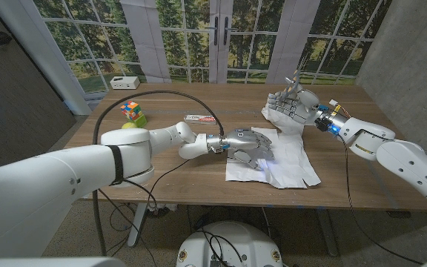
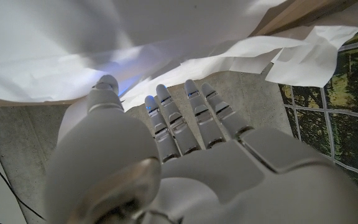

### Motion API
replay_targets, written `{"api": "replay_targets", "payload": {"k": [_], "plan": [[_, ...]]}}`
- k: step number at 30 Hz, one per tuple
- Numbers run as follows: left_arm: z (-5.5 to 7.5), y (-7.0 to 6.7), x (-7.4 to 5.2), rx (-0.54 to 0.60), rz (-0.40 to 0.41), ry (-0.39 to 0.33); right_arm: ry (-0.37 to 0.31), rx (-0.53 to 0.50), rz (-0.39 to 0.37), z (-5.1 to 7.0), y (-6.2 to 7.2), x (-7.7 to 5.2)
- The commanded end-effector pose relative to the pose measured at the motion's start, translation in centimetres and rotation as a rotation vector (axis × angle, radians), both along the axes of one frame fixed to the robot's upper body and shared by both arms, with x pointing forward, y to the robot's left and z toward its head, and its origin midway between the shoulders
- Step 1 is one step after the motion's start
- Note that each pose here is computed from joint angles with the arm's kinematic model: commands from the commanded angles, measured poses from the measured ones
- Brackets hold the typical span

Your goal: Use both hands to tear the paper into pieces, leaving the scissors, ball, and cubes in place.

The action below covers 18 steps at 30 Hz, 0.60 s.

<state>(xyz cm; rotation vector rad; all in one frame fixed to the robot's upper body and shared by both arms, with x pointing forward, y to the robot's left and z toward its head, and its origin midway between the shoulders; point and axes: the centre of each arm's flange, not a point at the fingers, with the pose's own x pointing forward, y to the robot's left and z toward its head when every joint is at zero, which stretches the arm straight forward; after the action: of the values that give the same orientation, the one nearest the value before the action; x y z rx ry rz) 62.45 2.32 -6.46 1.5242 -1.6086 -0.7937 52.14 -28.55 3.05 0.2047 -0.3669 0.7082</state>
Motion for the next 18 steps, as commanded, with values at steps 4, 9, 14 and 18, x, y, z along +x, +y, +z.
{"api": "replay_targets", "payload": {"k": [4,9,14,18], "plan": [[-0.61,-0.32,0.18,0.03,0.015,-0.005,-0.002,0.008,-0.005,0.02,-0.22,-0.11],[-0.67,-0.37,0.18,0.035,0.015,-0.007,-0.003,0.008,-0.005,0.03,-0.27,-0.17],[-0.7,-0.39,0.16,0.036,0.014,-0.007,-0.002,0.011,-0.007,-0.01,-0.32,-0.24],[-0.71,-0.4,0.1,0.038,0.01,-0.004,-0.003,0.012,-0.008,-0.05,-0.35,-0.3]]}}
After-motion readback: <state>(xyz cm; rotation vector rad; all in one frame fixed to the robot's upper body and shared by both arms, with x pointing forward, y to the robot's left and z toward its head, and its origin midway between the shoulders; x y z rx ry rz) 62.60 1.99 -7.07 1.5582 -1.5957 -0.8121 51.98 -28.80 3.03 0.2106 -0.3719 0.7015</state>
